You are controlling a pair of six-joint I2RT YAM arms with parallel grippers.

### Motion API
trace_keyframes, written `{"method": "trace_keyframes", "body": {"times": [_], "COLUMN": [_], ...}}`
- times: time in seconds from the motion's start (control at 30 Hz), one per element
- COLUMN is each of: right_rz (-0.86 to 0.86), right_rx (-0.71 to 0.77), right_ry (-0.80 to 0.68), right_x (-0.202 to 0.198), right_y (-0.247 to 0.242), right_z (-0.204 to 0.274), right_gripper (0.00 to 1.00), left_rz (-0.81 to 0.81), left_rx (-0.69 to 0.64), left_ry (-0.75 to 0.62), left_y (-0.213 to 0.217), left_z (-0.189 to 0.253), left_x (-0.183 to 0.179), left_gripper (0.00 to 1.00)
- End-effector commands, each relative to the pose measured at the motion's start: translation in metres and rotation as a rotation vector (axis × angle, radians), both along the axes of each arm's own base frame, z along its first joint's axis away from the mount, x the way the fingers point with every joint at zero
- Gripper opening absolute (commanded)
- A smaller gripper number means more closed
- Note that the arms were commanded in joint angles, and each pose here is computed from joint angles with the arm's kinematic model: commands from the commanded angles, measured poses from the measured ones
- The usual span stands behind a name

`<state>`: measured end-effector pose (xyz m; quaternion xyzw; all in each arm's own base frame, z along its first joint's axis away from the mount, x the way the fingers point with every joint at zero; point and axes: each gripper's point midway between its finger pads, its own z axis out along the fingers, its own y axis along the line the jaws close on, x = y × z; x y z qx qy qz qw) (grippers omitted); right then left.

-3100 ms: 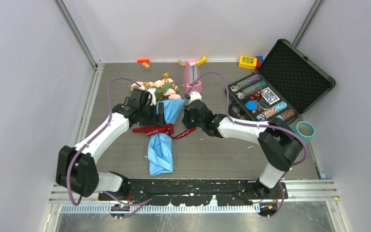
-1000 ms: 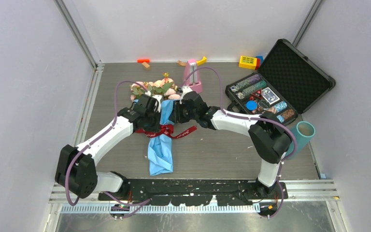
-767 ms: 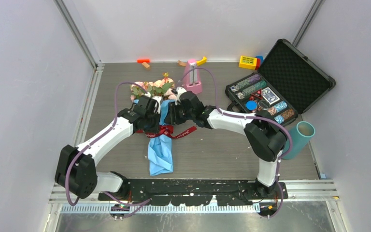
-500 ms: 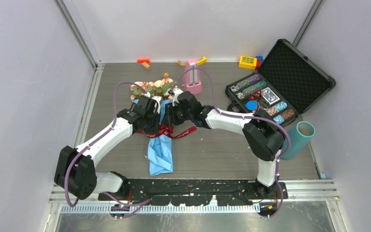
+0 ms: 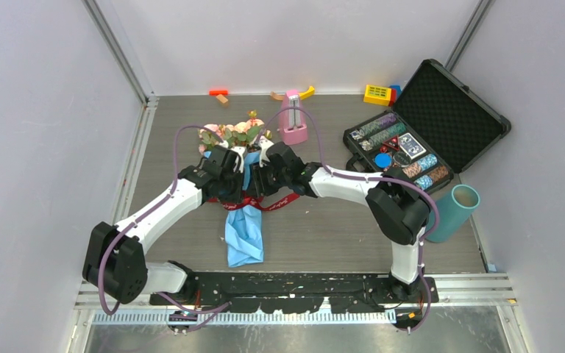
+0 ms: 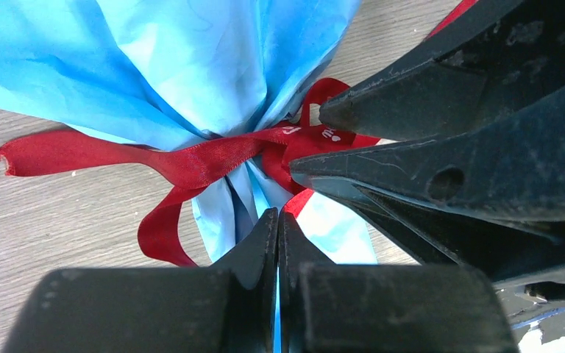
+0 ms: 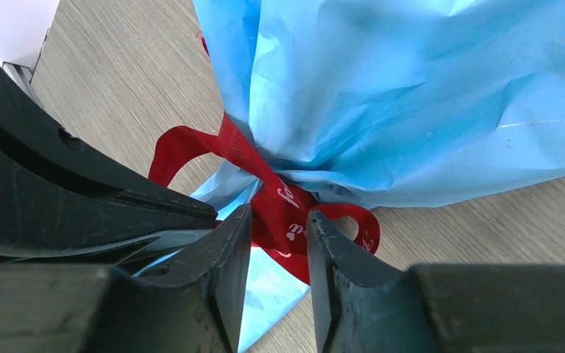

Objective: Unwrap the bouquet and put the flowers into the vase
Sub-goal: Untie the ribbon from the wrapping paper.

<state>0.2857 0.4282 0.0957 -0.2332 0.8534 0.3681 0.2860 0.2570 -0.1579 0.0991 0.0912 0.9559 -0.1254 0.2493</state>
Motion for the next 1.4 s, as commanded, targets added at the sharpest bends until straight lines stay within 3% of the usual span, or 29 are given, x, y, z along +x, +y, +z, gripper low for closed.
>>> {"method": "trace_keyframes", "body": {"times": [0.0,0.2,0.4,0.7,1.03,1.37], "right_rz": [0.0,-0.064,-0.113,-0.174,-0.323,-0.489], "right_rx": [0.023,0.032,0.059,0.055,0.03,0.042], "right_ry": [-0.059,-0.101,-0.132,-0.142,-0.176,-0.172], "right_x": [0.007,0.015,0.019,0.021,0.03,0.038], "right_y": [0.006,0.0,-0.007,-0.018,-0.046,-0.074], "right_z": [0.019,0.03,0.044,0.045,0.047,0.046], "right_gripper": [0.36,0.2,0.17,0.11,0.01,0.0], "left_rz": [0.015,0.028,0.105,0.208,0.384,0.545], "left_rx": [-0.01,-0.003,0.081,0.08,-0.081,-0.165], "left_ry": [-0.041,-0.039,-0.043,-0.063,-0.064,-0.025], "left_y": [-0.001,0.001,0.019,0.031,0.061,0.093], "left_z": [0.01,0.01,0.007,0.014,0.02,0.004], "left_x": [0.004,0.005,0.009,0.015,0.02,0.015], "left_gripper": [0.0,0.0,0.0,0.0,0.0,0.0]}}
